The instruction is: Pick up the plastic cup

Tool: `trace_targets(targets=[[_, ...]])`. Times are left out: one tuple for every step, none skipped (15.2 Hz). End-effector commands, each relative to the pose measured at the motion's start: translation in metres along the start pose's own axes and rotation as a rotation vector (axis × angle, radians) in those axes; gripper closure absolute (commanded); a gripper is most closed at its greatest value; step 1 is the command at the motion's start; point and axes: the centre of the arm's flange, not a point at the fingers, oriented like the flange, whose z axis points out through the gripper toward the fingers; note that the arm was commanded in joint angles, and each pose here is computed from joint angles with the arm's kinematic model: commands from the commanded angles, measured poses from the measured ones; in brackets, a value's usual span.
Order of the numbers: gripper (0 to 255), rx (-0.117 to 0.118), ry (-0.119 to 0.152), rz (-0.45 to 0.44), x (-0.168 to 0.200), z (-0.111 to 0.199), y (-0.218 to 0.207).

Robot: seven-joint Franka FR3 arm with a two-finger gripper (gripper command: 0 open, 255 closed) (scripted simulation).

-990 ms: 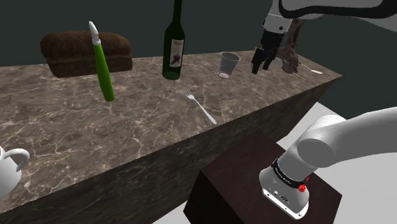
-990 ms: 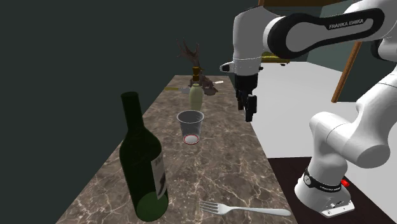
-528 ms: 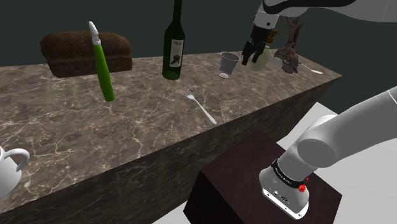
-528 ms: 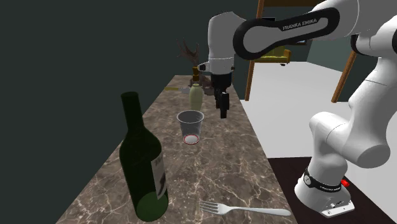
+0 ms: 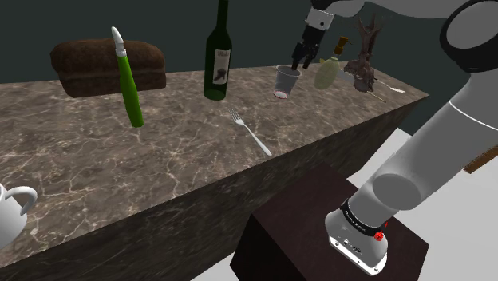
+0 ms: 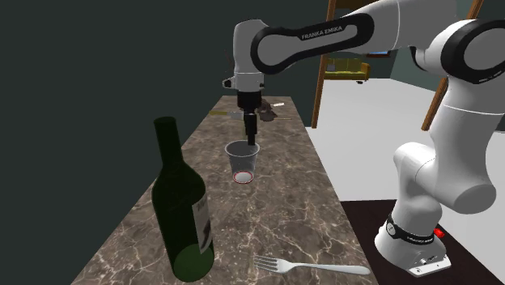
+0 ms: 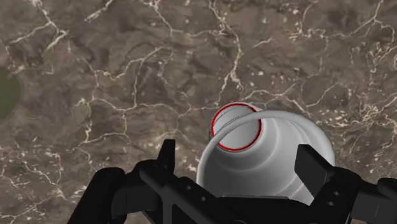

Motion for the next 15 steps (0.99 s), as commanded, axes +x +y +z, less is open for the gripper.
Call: trace_targets(targets=[[0,0.011,0.014,-0.009,0.023,0.004,0.013],[0,0.013,0.017,-0.011,0.027,0.004,0.016],[0,0.013,0.017,-0.011,0.027,0.009,0.016],[0,0.013,0.017,-0.011,0.027,0.014,0.016],[0,0.013,0.017,-0.011,0.027,0.020,0.017],[0,0.013,0.017,-0.011,0.027,0.025,0.017],[0,0.013,0.017,-0.011,0.027,0.030,0.017],[0,0.013,0.017,-0.011,0.027,0.035,0.018],[0,0.013,0.017,-0.011,0.027,0.044,0.018],[0,0.013,0.017,-0.011,0.027,0.044,0.018],[0,0.013,0.017,-0.011,0.027,0.044,0.018],[255,0.013,0.017,-0.011,0.028,0.044,0.018],[255,0.013,0.017,-0.011,0.028,0.044,0.018],[255,0.013,0.017,-0.010,0.028,0.044,0.018],[255,0.013,0.017,-0.010,0.028,0.044,0.018]])
